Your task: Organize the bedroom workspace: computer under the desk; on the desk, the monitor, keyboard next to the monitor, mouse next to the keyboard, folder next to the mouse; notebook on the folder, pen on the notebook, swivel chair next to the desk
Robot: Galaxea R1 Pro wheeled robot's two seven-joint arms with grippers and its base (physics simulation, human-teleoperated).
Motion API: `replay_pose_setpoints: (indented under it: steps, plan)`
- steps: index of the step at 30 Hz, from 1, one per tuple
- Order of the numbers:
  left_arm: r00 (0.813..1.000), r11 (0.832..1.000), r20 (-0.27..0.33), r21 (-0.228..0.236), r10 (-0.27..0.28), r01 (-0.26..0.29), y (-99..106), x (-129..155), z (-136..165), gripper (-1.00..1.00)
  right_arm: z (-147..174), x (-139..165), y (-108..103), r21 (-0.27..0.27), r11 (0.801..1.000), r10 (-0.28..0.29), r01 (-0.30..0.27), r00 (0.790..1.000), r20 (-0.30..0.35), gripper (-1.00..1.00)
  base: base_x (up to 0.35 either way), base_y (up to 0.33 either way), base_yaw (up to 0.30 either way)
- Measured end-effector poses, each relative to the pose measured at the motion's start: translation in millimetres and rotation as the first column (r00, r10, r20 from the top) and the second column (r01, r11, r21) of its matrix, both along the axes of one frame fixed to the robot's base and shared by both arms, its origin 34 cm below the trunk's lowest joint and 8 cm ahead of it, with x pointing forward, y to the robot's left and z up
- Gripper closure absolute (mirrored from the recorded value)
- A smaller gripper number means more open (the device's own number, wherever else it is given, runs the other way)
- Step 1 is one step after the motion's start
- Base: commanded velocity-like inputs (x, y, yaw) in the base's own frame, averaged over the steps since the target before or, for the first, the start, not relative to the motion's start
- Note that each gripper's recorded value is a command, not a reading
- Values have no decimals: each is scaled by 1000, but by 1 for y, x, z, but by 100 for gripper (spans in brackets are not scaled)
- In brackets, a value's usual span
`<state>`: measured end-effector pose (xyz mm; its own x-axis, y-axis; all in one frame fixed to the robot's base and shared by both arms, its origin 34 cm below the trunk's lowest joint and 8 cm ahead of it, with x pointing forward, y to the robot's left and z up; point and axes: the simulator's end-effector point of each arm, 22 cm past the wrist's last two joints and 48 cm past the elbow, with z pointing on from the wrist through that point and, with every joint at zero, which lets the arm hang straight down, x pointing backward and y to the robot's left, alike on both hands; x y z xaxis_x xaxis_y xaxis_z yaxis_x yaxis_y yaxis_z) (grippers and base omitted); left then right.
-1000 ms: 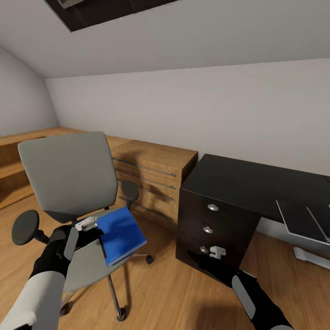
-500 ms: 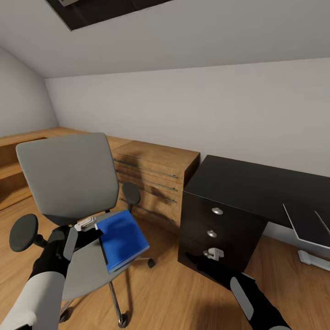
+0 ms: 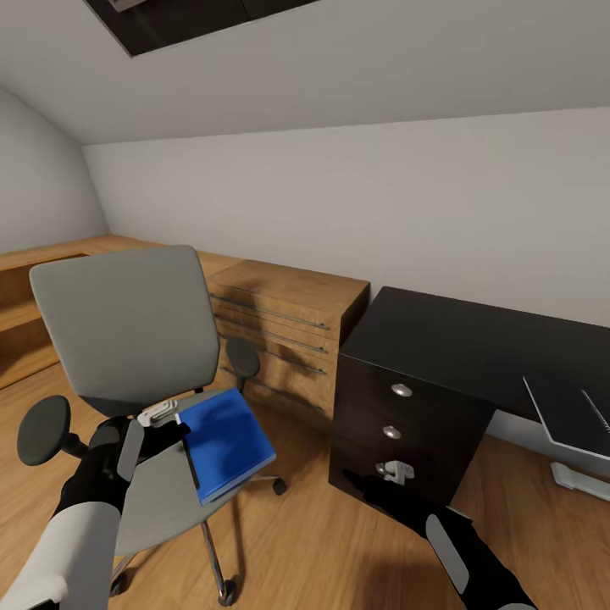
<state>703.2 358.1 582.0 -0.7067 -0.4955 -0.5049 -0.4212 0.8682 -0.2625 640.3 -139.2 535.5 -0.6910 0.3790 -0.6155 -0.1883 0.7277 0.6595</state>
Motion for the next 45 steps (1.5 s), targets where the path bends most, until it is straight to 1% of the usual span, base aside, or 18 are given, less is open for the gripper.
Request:
replay_pose_setpoints:
  steps: [5, 12, 18, 25, 39, 45]
  plan:
    - [1000, 1000, 0, 0, 0, 0, 0, 0, 0, -100, 0, 0, 0, 0, 1000, 0, 0, 1000, 0, -100, 0, 0, -21]
    - [1000, 1000, 3, -3, -1, 1, -1, 0, 2, -100, 3, 0, 1, 2, 1000, 2, -2, 1000, 6, -100, 0, 0, -123]
    - [1000, 1000, -17, -12, -4, 4, -4, -4, -6, -100, 4, 0, 1, 3, 1000, 2, -2, 1000, 7, -100, 0, 0, -45]
    - [1000, 1000, -19, -15, -6, 5, -5, -5, -6, -100, 6, 1, 1, 3, 1000, 2, -2, 1000, 12, -100, 0, 0, -106]
    - [1000, 1000, -20, -17, -7, 7, -6, -6, -6, -100, 7, 1, 1, 3, 1000, 2, -3, 1000, 13, -100, 0, 0, -18]
    - [999, 1000, -32, -23, -11, 10, -9, -8, -11, -100, 7, 1, 1, 3, 1000, 2, -2, 1000, 13, -100, 0, 0, -14]
